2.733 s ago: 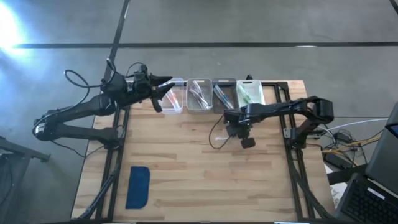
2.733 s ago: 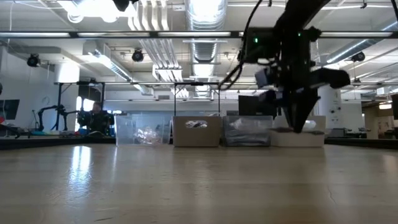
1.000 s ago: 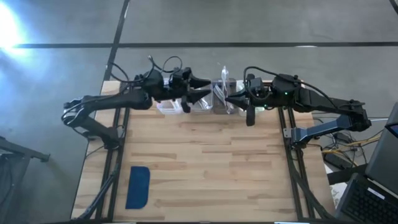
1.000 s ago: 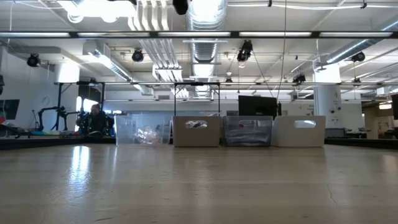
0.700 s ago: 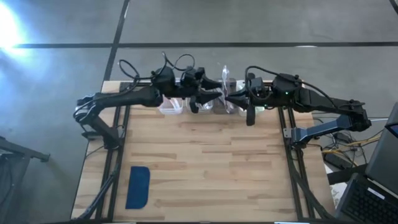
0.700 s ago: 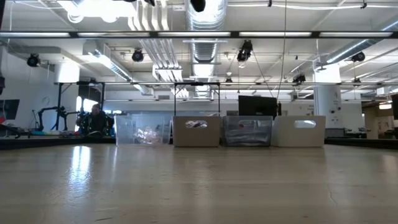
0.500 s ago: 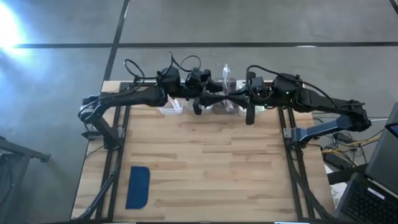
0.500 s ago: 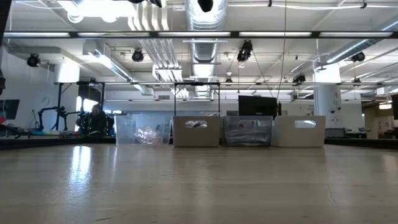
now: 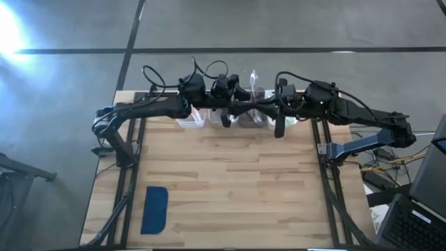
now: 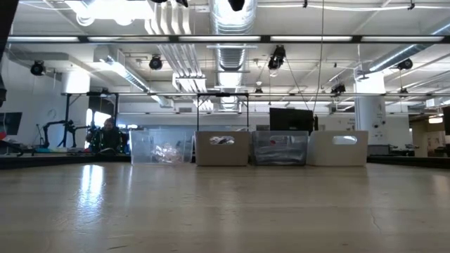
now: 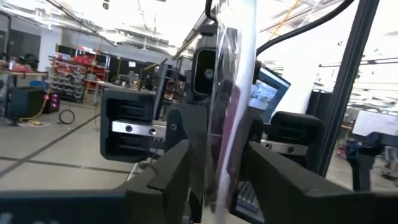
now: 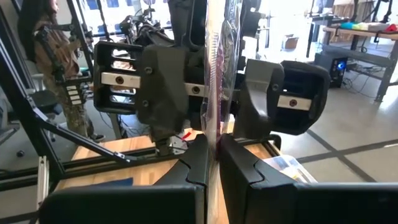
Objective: Pick & Place Toothbrushes
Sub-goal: Put the purple toothbrush into the gray bin
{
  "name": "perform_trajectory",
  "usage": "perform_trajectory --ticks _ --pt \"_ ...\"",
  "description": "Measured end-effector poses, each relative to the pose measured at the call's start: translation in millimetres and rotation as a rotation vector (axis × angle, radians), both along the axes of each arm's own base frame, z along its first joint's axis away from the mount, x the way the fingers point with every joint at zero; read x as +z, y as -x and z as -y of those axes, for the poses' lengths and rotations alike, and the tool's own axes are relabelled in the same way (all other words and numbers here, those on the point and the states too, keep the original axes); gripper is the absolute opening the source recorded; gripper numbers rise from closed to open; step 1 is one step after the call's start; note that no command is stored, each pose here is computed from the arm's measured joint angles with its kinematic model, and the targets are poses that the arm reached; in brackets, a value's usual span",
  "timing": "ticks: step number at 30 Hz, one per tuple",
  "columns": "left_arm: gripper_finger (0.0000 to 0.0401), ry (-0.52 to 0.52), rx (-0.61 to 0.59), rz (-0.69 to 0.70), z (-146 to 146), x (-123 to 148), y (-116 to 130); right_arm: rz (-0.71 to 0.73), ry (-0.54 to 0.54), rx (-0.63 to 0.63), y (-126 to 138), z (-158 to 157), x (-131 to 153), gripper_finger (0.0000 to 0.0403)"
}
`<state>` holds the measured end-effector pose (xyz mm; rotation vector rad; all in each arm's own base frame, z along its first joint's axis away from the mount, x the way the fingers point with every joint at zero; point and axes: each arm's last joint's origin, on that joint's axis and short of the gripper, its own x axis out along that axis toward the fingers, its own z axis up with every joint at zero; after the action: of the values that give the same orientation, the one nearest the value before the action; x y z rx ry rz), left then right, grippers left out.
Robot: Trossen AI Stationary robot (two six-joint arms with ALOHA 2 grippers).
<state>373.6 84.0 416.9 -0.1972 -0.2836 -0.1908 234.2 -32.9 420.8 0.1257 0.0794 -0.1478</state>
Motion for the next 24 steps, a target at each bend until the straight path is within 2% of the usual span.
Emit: perform_trajectory --ticks 8,12,16,20,24 --pt "0.0022 -0.015 0.029 0.02 0 5 2 -0.005 0.008 0.004 0 0 0 0.0016" --pt "0.0021 0.026 0.031 0.014 -1 5 2 -0.003 0.0 0.001 0 0 0 0.005" --pt "0.0021 0.044 0.033 0.018 -1 7 4 -0.007 0.001 0.001 4 -1 1 0.0108" --pt "0.0021 0.043 0.055 0.028 -6 15 13 -0.058 -0.023 -0.005 19 -2 9 0.0165" --pt "0.0021 0.077 0.194 -0.025 -13 24 30 -0.115 -0.064 -0.046 39 -3 25 0.0207"
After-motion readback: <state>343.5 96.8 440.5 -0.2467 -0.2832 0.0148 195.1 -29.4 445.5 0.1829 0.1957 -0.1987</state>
